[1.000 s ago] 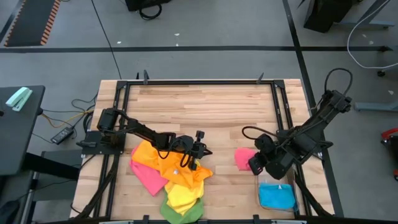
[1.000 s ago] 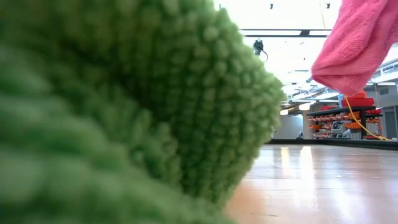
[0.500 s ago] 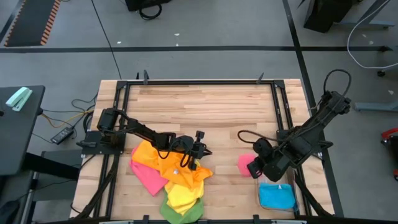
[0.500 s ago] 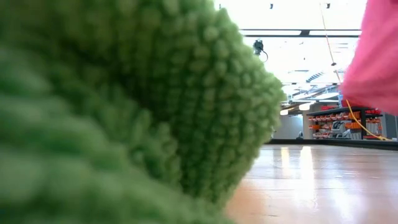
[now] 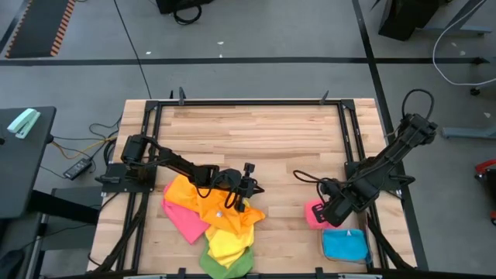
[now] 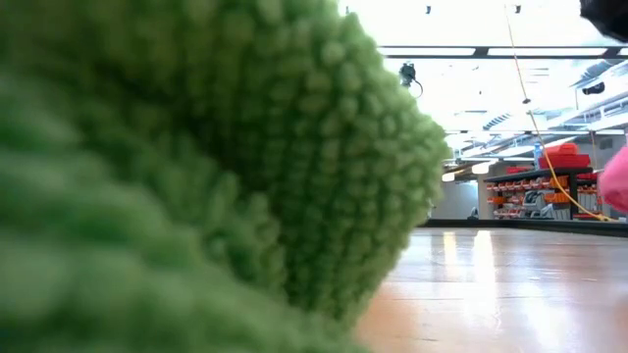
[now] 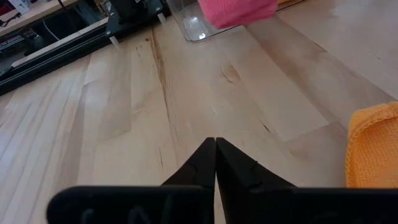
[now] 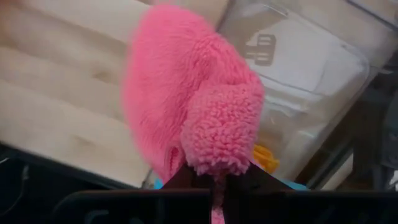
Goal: Fold microfiber towels
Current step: Adjust the folded pink towel in the transparent bin
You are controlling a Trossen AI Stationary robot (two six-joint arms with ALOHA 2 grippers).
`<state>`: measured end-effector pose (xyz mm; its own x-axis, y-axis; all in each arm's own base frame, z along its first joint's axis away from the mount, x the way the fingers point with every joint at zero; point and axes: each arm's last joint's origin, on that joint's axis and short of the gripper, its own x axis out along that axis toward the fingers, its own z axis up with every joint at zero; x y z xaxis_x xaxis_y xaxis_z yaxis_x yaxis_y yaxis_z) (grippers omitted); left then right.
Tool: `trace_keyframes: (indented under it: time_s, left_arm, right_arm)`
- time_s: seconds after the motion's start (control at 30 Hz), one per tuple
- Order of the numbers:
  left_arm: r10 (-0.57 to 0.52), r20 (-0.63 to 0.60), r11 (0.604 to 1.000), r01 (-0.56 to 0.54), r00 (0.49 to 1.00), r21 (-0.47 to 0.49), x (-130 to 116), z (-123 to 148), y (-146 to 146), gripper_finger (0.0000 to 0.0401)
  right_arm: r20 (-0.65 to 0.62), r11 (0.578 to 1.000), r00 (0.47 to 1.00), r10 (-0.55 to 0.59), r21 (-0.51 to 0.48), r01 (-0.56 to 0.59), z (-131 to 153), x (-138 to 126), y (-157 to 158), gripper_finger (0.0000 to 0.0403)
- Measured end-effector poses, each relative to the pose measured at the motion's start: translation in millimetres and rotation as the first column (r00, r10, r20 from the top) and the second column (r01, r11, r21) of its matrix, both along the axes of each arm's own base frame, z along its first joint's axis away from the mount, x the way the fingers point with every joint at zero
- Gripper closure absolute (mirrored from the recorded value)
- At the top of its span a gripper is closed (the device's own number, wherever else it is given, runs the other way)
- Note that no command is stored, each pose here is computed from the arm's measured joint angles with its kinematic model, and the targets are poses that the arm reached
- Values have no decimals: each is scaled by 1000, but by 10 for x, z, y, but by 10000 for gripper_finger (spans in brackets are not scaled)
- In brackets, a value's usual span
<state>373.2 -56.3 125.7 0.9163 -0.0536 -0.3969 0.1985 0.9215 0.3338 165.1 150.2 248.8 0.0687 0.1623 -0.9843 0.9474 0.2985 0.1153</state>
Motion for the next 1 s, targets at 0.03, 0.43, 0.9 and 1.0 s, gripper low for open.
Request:
trace_keyframes:
  time_s: [0.03, 0.43, 0.9, 1.0]
  left_arm:
    - [0, 0, 1000, 0, 1000, 0, 0, 0, 0, 378]
    - [0, 0, 1000, 0, 1000, 0, 0, 0, 0, 389]
    - [0, 0, 1000, 0, 1000, 0, 0, 0, 0, 383]
    - [0, -1, 1000, 0, 1000, 0, 0, -1, 0, 388]
  right_arm:
    - [-10, 1000, 1000, -6, 0, 6, -47, -9, -6, 393]
    - [-182, 994, 981, -68, 71, 82, -442, -119, -67, 393]
    - [-331, 995, 939, -98, -25, 95, -482, -248, -163, 393]
    - [-358, 996, 929, -90, -24, 87, -604, -269, -173, 393]
